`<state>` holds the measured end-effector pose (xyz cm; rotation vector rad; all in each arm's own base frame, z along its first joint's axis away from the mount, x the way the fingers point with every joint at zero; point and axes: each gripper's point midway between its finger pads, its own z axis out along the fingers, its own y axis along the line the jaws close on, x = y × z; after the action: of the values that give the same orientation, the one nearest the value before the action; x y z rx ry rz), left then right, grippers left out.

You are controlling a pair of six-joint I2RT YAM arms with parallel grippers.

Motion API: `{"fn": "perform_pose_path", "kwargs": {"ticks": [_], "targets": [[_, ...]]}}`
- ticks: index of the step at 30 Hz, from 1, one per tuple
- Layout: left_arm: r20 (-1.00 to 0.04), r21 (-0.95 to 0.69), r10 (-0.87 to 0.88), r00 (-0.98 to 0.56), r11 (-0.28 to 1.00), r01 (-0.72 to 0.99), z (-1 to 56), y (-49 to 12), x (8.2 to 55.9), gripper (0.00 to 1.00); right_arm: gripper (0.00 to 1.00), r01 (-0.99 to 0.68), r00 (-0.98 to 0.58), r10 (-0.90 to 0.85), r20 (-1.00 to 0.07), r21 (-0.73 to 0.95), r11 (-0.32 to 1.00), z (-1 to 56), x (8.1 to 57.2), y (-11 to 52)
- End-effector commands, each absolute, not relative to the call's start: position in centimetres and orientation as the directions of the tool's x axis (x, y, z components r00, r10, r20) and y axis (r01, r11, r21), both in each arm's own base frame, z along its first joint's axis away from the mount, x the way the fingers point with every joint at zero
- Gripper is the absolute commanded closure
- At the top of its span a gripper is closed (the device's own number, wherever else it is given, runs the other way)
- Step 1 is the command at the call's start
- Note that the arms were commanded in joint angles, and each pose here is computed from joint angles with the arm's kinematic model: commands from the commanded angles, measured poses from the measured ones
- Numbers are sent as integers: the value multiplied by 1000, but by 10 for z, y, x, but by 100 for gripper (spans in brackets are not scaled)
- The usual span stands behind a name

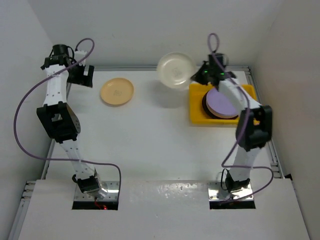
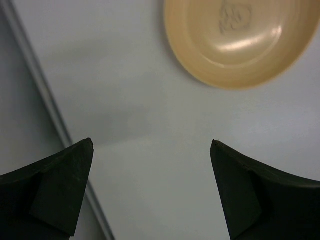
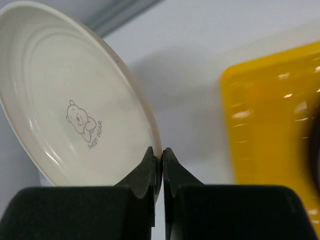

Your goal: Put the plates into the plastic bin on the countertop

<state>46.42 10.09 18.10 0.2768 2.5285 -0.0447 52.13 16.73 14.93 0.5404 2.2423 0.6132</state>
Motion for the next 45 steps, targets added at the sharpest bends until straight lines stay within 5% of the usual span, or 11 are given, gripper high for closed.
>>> {"fn": "perform_pose_path", "kwargs": {"ticks": [1, 6, 9, 19, 21, 23, 25, 35, 42, 44, 45], "targets": [[-610, 175, 262, -748, 965, 195, 231, 118, 483, 0, 100, 252, -654, 473, -590, 419, 872, 156, 479, 62], [-679, 34, 222, -700, 962, 273, 213, 89, 498, 0, 100, 463, -552, 599, -581, 384, 799, 157, 425, -37], [-617, 25, 183, -765, 977, 213, 179, 89, 501, 0, 100, 535, -511, 640, -574, 370, 759, 148, 403, -72], [-564, -75, 49, -824, 991, 110, 110, 82, 509, 0, 98, 589, -535, 672, -512, 345, 731, 114, 402, -98], [-554, -78, 36, -832, 992, 94, 101, 83, 509, 0, 84, 592, -547, 672, -499, 338, 732, 104, 403, -97], [-535, -97, 10, -845, 993, 73, 87, 82, 509, 0, 51, 592, -559, 661, -501, 317, 741, 99, 404, -99], [-538, -101, 0, -843, 993, 65, 81, 83, 514, 0, 36, 594, -574, 638, -514, 275, 756, 100, 403, -105], [-531, -89, -48, -846, 996, -1, 35, 75, 543, 6, 22, 527, -617, 444, -650, 77, 846, 144, 405, -102], [-478, -265, -17, -878, 956, 125, -1, 25, 542, 51, 22, 460, -600, 339, -725, 34, 887, 180, 403, -73], [-452, -310, 17, -892, 935, 175, -4, 9, 534, 75, 22, 441, -572, 311, -759, 35, 897, 194, 404, -62], [-427, -330, 23, -904, 927, 179, -5, 6, 526, 100, 22, 417, -573, 294, -765, 36, 908, 195, 404, -50]]}}
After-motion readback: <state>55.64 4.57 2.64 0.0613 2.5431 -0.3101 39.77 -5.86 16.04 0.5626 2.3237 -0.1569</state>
